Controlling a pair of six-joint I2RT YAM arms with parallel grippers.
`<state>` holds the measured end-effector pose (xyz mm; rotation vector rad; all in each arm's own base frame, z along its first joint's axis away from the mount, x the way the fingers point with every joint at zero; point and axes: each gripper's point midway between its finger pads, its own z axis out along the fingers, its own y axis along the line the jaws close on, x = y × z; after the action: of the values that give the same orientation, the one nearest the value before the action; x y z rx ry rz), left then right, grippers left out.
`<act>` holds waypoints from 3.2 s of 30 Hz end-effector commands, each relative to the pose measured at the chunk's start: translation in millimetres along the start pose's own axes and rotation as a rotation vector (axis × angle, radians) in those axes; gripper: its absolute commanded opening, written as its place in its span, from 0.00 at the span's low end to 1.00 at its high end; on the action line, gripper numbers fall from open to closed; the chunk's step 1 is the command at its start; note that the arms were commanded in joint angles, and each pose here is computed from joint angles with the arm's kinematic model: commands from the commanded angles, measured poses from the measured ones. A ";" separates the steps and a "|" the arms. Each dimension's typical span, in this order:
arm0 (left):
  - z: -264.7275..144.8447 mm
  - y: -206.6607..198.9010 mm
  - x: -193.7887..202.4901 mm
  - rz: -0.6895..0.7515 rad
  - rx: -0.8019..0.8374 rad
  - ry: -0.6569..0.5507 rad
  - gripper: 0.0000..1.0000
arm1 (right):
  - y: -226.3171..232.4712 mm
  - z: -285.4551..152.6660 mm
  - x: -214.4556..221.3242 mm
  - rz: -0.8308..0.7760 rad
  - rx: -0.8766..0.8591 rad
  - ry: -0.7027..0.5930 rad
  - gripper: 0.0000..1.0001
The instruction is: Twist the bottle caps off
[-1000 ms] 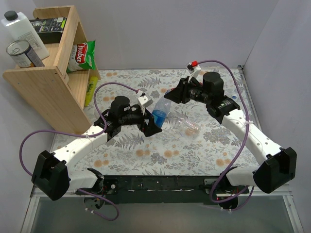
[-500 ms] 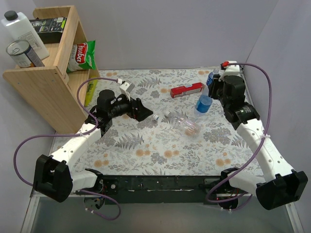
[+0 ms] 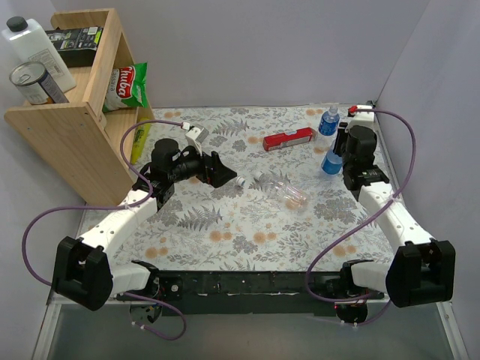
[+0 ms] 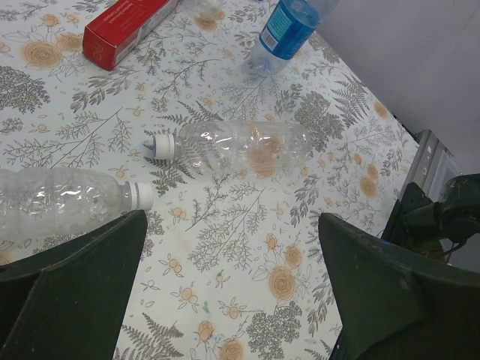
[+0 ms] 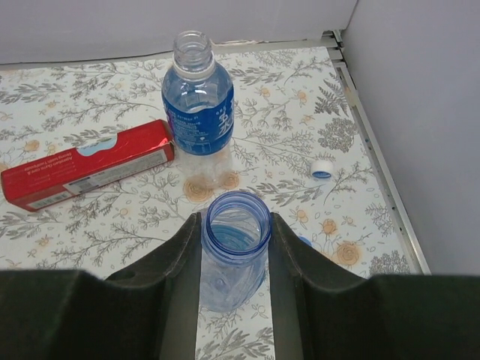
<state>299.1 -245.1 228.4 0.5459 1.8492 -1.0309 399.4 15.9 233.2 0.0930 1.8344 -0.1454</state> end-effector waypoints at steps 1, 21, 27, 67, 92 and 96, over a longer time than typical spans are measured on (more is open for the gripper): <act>0.4 -1.7 -9.2 0.016 -0.004 -0.017 0.98 | -2.9 10.8 -32.6 0.016 0.024 -0.141 0.01; 0.8 -1.9 -8.2 0.015 -0.001 -0.012 0.98 | 1.8 24.5 11.3 -0.077 0.005 -0.046 0.03; 0.2 -1.6 -9.3 0.020 -0.005 -0.014 0.98 | 0.7 22.7 7.1 -0.077 0.009 -0.041 0.48; -15.2 48.7 -29.7 -0.055 -0.339 -0.126 0.98 | 224.6 -77.3 51.6 -0.468 -0.844 0.354 0.87; -16.8 47.0 -27.2 -0.049 -0.336 -0.106 0.98 | 215.7 -44.0 193.8 -0.582 -0.761 0.726 0.51; -18.2 42.2 -30.9 -0.045 -0.320 -0.114 0.98 | 214.9 -48.1 158.5 -0.472 -0.752 0.636 0.43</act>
<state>334.6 -205.9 208.0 0.2355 1.9678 -0.7537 336.4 236.3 46.6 -1.0354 2.4682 0.2425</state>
